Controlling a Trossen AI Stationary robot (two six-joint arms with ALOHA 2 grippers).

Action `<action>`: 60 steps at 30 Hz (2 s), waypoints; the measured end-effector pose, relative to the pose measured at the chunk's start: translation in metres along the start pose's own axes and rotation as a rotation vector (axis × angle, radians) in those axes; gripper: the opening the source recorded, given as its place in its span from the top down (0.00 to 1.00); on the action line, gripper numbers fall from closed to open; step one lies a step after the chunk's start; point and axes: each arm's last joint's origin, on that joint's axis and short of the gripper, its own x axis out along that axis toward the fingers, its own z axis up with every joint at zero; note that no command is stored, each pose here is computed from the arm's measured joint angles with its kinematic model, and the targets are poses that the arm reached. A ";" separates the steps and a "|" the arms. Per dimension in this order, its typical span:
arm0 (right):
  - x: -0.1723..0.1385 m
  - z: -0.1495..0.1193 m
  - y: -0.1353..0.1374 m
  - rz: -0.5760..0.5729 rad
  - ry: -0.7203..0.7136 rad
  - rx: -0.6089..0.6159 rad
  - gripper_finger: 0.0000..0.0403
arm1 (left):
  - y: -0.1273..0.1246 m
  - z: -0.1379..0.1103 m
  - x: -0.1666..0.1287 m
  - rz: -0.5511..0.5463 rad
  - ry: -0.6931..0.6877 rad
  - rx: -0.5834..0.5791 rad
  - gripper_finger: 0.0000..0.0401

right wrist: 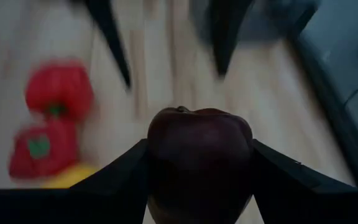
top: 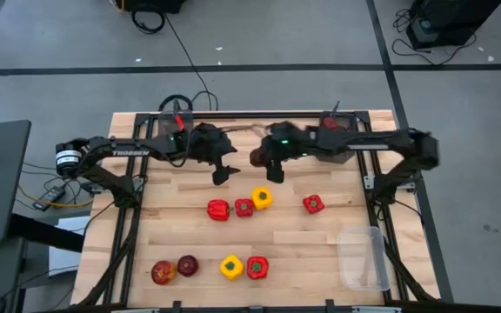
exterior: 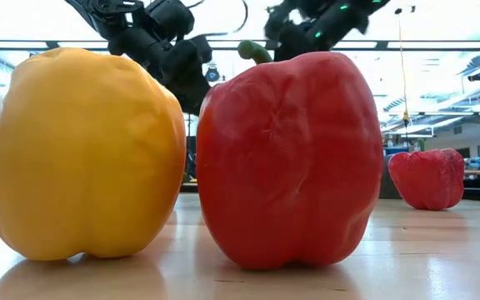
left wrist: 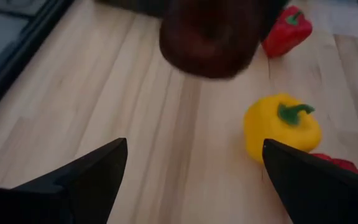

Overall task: Sort produce into baskets
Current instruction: Put the top apple into the right dark gray bin

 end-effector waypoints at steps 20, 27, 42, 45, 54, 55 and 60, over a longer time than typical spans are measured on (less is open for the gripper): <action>-0.030 -0.057 0.037 0.052 -0.915 0.078 0.40 | -0.030 0.016 0.024 -0.119 -0.663 0.163 0.06; -0.014 -0.058 0.047 0.027 -0.899 0.093 0.40 | -0.031 0.017 0.032 -0.167 -0.676 0.134 0.07; -0.013 -0.059 0.048 0.040 -0.891 0.131 0.39 | -0.032 0.017 0.031 -0.192 -0.682 0.139 0.42; -0.014 -0.060 0.046 0.039 -0.864 0.134 0.34 | -0.030 0.015 0.032 -0.185 -0.655 0.146 0.42; -0.045 -0.029 0.039 -0.079 -0.374 0.173 0.12 | -0.024 0.004 0.040 -0.118 -0.520 0.149 0.41; -0.051 -0.020 0.038 -0.074 -0.323 0.174 0.11 | -0.024 0.004 0.040 -0.117 -0.520 0.154 0.41; -0.075 0.026 0.024 -0.062 -0.099 0.184 0.09 | -0.024 0.004 0.040 -0.115 -0.519 0.175 0.41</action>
